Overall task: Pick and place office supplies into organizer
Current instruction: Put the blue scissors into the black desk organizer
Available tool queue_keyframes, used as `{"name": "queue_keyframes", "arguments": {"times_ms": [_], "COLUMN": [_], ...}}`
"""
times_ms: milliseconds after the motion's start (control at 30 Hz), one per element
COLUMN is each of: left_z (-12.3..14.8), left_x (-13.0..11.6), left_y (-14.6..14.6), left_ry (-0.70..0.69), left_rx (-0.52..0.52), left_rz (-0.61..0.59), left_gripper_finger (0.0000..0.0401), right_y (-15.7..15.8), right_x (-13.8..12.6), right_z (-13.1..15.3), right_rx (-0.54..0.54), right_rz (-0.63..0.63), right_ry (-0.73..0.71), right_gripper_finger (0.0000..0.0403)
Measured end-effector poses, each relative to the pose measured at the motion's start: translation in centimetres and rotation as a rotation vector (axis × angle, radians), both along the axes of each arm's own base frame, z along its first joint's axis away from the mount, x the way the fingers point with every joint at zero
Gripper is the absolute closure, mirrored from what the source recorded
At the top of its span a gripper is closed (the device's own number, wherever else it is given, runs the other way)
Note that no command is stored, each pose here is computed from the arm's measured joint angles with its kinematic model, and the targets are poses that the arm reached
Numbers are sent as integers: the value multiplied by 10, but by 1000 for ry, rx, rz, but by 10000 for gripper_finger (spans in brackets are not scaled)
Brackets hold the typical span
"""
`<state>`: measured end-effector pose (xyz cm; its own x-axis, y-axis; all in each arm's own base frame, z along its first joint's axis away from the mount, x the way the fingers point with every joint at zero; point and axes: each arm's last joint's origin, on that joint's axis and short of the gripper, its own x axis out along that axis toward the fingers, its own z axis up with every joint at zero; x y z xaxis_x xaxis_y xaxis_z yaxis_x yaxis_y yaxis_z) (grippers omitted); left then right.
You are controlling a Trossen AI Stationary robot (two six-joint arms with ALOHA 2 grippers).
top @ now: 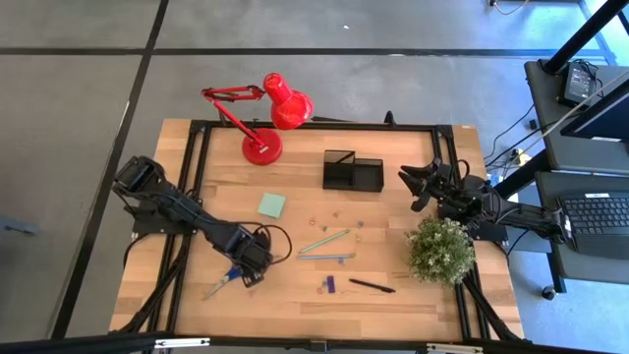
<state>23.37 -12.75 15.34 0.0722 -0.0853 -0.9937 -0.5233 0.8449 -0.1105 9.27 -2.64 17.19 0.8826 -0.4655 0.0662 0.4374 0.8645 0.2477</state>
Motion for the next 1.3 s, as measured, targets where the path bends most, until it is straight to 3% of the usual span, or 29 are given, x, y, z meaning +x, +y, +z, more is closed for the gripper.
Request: {"name": "queue_keyframes", "arguments": {"times_ms": [367,800,1300], "left_z": [-26,-23,-23], "left_x": [0,0,0], "left_y": [-7,-6,-6], "left_ry": [143,69,67], "left_rx": [39,71,65], "left_rz": [-9,-114,-95], "left_gripper_finger": [249,249,249], "right_y": [0,0,0], "right_x": [0,0,0], "right_z": [0,0,0], "right_rx": [-4,-9,-27], "right_rz": [0,0,-2], "right_ry": [-1,2,12], "right_gripper_finger": [276,276,276]}}
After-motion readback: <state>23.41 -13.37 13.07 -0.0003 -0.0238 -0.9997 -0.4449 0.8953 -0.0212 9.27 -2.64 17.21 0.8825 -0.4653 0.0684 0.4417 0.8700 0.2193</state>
